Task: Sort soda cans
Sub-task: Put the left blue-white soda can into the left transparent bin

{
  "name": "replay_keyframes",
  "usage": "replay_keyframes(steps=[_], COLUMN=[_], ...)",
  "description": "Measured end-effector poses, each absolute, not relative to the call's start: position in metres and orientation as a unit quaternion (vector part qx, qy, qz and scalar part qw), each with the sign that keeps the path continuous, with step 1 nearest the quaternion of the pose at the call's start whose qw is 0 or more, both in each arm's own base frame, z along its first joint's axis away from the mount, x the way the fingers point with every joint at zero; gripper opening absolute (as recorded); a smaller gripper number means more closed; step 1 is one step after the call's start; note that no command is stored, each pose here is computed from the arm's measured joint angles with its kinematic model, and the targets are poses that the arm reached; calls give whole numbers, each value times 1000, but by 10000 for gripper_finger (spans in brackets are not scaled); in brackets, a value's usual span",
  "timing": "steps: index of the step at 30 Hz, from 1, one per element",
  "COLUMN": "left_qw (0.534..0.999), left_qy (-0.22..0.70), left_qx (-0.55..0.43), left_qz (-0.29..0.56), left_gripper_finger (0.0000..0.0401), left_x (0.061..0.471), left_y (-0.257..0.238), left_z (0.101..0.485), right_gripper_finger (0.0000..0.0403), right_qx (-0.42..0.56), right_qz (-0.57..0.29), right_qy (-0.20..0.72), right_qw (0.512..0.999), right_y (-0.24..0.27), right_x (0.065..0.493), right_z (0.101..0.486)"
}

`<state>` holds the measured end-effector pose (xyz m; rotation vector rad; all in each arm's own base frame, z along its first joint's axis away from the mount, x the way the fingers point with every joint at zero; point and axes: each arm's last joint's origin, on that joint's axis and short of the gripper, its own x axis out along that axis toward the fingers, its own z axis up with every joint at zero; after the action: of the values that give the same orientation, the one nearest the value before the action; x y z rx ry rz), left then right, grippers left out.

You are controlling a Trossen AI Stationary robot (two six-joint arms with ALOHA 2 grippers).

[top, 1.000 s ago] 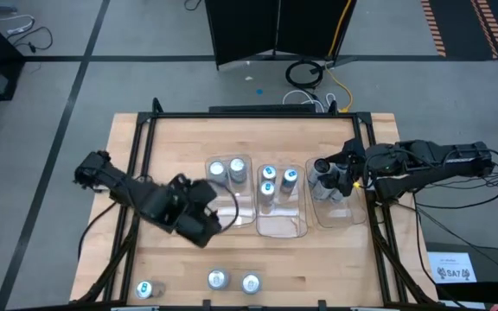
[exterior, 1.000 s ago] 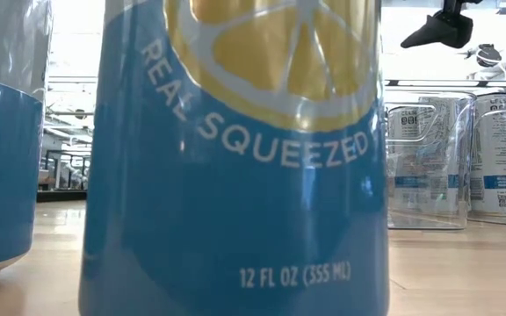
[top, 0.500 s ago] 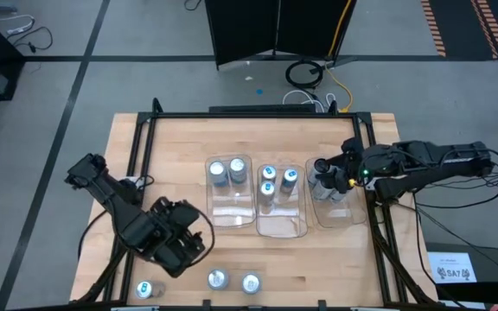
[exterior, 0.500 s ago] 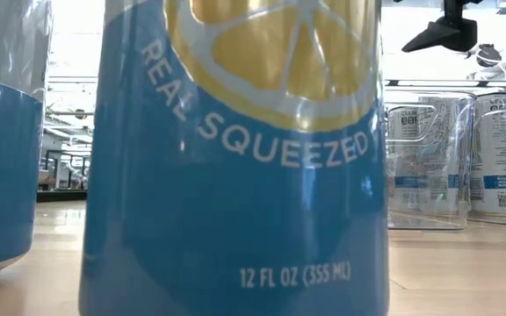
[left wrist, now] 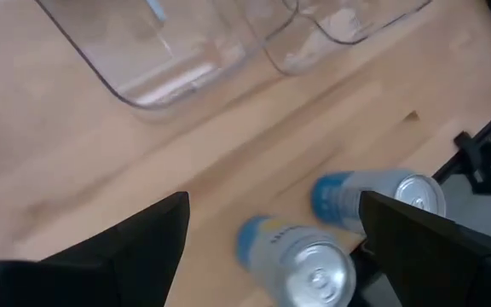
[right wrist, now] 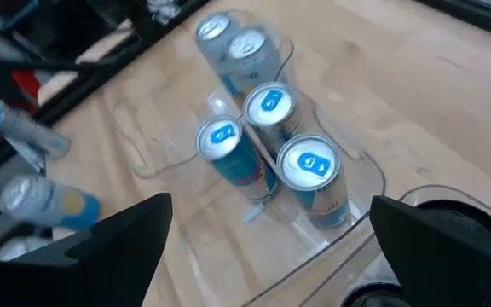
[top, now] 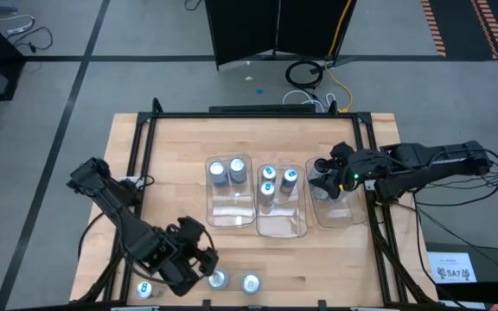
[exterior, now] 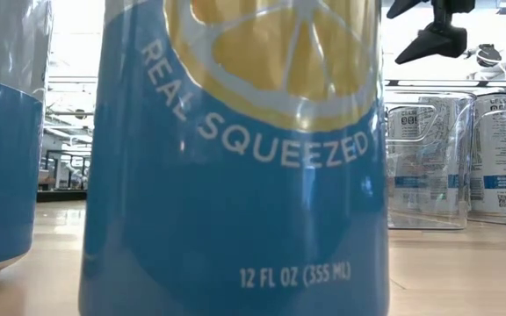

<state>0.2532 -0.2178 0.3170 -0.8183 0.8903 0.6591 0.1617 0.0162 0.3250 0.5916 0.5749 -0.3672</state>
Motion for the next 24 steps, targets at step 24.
replay_keyframes(steps=[24], left_qw=[603], left_qy=[488], left_qx=[-497], left_qz=[388], left_gripper_finger=[352], left_x=[332], left_y=[-250], left_z=[243], right_gripper_finger=[391], right_qx=[186], right_qz=[-23], right_qy=[351], right_qw=[918], right_y=[32], right_x=[160], right_z=[321])
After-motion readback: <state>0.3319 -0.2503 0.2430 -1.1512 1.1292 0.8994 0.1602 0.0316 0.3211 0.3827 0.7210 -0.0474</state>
